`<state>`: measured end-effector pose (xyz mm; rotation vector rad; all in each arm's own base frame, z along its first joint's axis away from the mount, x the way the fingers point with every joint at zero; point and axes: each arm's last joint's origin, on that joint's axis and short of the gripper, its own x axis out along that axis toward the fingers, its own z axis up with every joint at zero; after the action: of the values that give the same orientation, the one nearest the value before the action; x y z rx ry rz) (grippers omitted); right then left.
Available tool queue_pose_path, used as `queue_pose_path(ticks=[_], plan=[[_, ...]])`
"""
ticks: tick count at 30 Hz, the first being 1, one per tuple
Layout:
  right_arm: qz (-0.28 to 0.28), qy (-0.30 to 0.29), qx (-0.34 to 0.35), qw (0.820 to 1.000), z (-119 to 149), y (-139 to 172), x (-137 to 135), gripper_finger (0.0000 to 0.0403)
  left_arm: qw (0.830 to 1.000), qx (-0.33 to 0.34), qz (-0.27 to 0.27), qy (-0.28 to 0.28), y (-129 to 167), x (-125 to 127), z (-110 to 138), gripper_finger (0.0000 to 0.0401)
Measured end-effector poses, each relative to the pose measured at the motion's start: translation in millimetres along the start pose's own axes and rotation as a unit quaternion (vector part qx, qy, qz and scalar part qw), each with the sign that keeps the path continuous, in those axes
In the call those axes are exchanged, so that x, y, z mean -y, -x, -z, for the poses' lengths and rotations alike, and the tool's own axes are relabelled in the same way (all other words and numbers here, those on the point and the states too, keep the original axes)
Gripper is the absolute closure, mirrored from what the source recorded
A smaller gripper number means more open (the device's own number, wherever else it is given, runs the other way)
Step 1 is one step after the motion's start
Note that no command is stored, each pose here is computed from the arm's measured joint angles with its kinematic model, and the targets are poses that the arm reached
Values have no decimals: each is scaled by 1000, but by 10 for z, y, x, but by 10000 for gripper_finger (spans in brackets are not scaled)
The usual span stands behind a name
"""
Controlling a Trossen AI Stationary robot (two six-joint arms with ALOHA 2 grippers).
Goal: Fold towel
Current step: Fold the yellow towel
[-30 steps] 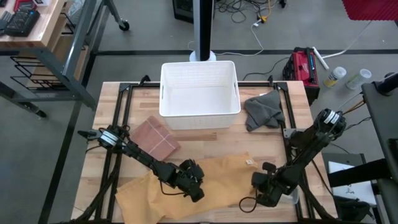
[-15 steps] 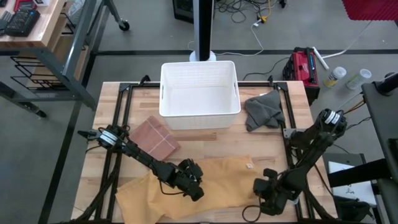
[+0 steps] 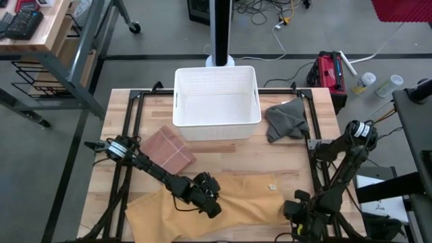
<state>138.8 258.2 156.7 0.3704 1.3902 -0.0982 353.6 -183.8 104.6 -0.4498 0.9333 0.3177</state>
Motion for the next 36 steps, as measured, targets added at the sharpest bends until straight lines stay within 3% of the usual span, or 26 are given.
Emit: queue_pose_path(ticks=[18, 22, 27, 36], plan=[[7, -19, 23, 1000, -14, 0, 8, 273, 1000, -1, 1, -1, 0, 1, 0, 365], [27, -28, 90, 995, -58, -6, 43, 262, 1000, 0, 1, -1, 0, 1, -1, 365], [65, -138, 125, 980, -228, -121, 258, 259, 1000, 2, 0, -4, 0, 1, -1, 365], [18, -153, 133, 979, -380, -254, 320, 259, 1000, 2, 0, -5, -2, 0, -1, 365]])
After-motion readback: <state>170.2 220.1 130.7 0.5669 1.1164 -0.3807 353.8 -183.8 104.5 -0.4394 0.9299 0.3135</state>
